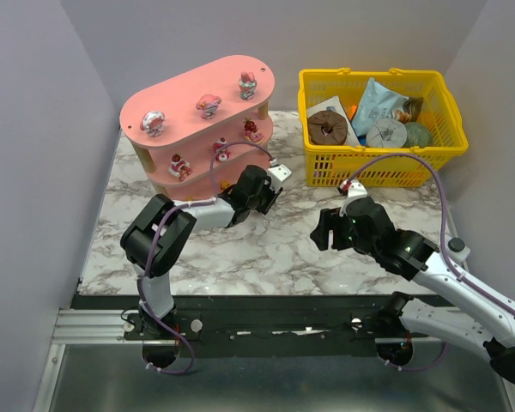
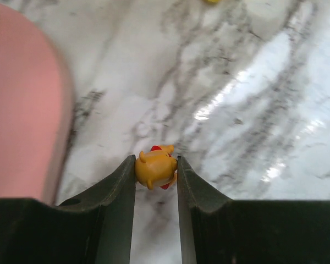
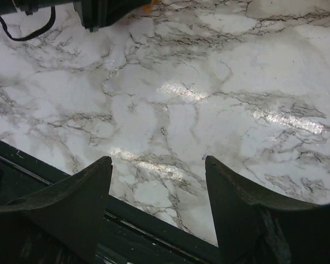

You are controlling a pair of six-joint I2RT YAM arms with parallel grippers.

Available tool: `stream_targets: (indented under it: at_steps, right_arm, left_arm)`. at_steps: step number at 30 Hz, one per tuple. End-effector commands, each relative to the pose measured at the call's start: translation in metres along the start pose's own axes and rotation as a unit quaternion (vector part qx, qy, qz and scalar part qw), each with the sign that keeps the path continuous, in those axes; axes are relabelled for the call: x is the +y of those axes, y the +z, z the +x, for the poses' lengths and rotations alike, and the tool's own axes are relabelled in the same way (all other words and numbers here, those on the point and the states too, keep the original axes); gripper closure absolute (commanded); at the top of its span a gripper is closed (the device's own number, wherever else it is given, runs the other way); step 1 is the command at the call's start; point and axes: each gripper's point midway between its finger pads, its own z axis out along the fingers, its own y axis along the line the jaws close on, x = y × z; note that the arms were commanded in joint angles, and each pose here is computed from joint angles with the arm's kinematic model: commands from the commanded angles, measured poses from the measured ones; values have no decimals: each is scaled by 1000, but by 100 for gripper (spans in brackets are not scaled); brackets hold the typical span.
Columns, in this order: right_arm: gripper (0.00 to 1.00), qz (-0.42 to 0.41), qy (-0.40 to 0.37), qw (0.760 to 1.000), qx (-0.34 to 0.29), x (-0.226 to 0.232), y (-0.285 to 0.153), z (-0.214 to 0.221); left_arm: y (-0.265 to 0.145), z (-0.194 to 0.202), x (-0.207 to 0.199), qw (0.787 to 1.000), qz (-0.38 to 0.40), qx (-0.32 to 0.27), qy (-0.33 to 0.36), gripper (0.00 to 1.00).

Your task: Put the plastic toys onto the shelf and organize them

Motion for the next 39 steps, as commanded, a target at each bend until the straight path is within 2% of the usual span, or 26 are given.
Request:
stream_targets:
  at_steps: [1,12,19,30,35,39]
  right_arm:
    - [24,-9,6,1000,-9,0,-2,1]
    - [24,-12,7,1000,-15,-3,-6,4]
    - [24,-9,8,1000,-11,-4,-4,9]
    - [24,-12,5,1000,-3,-2,0,11]
    - [24,-13,1,1000,-2,-2,1,10]
    - [24,-11,0,1000,-2,-2,2,10]
  left_arm:
    - [-14,-14,-35,999,33,-22,-4,82]
    - [-25,3,-83,997,76,-1,-20,80]
    - [-20,17,-86,997,71,18,-22,74]
    - [-21,6,-86,997,74,10,-8,67]
    - [-22,-4,-89,996,85,2,-2,62]
    - [-24,-11,-93,995,98,-4,-3,53]
